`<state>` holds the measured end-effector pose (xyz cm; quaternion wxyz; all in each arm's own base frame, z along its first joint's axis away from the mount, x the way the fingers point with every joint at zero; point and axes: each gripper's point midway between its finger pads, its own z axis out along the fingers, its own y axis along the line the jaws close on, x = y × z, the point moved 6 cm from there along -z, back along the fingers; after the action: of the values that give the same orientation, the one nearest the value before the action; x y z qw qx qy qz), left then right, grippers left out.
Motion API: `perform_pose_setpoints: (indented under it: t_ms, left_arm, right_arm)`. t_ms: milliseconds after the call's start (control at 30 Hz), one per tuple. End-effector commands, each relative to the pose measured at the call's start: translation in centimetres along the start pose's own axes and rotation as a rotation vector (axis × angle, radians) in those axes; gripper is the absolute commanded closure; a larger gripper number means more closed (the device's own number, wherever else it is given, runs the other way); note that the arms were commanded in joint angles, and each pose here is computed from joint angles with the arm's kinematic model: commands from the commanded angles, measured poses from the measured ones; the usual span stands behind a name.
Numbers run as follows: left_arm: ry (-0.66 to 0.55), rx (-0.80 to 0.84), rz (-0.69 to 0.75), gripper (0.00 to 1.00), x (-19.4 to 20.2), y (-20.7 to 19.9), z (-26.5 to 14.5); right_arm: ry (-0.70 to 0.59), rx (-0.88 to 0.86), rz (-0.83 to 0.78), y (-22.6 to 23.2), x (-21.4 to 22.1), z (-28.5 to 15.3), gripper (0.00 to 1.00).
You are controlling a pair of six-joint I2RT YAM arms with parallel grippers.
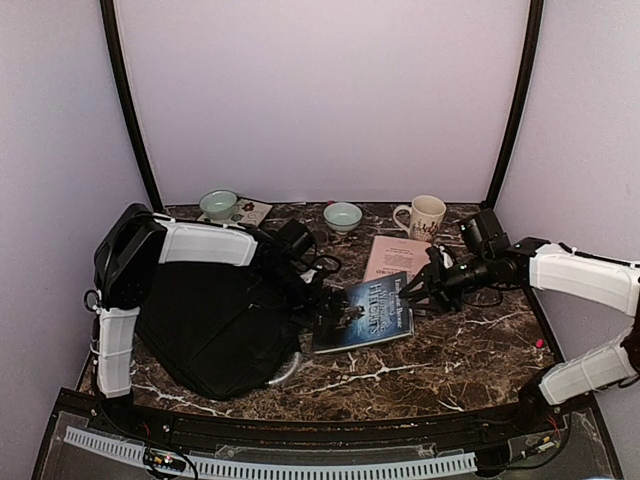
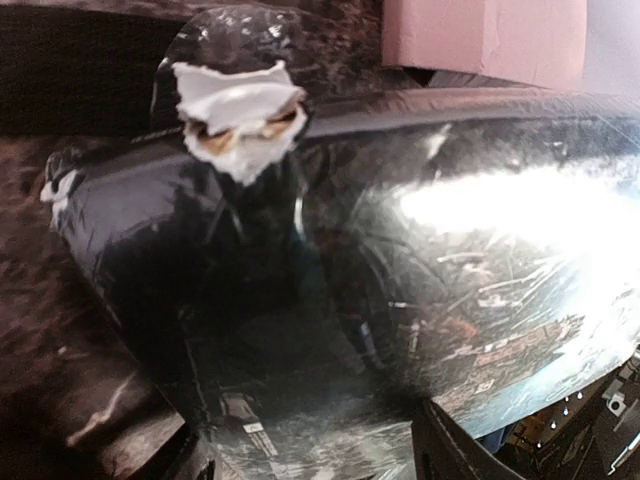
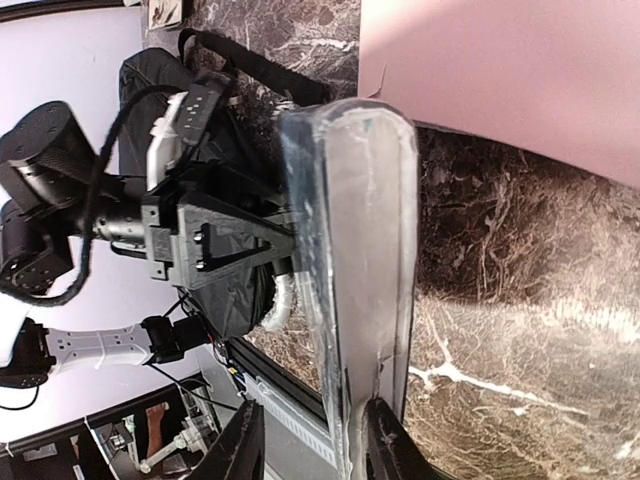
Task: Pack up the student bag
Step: Move the book to the student bag.
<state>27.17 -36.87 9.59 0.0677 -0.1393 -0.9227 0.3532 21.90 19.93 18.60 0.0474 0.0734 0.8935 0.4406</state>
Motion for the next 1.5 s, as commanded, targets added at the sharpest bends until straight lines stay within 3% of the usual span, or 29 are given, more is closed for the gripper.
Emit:
perform_pose_setpoints:
  t_ms: [0, 467, 600, 733, 867, 1067, 1467]
  left_arm:
    - [-0.07, 0.252, 0.304, 0.35, 1.8, -10.9, -4.5]
    - [-0.27, 0.19, 0.289, 0.35, 4.6, -13.2, -13.3]
    - [-0.259, 0.051, 0.21, 0.36, 5.7, -9.9, -12.8]
    - [-0.276, -0.185, 0.049, 0.36, 7.6, -3.6, -12.2]
    - [-0.242, -0.248, -0.048, 0.34, 9.7, 1.5, -10.8]
    - [-0.25, -0.359, -0.071, 0.25, 11.2, 4.1, -11.5]
    - [-0.323, -0.326, -0.213, 0.11, 13.6, 6.8, -13.6]
  right_arm:
    - [0.041, -0.241, -0.245, 5.5, -0.8, 1.4, 0.67]
    - [0.177, -0.245, -0.306, 9.2, -1.3, 7.9, 0.66]
    - [0.24, -0.236, -0.298, 8.5, -0.6, 10.7, 0.64]
    - [0.346, -0.196, -0.278, 6.5, 0.6, 14.1, 0.6]
    - [0.389, -0.056, -0.281, 4.3, 0.5, 15.5, 0.58]
    - [0.36, 0.048, -0.285, 3.5, -0.2, 15.2, 0.55]
    - [0.359, 0.098, -0.258, 3.0, -0.8, 16.2, 0.54]
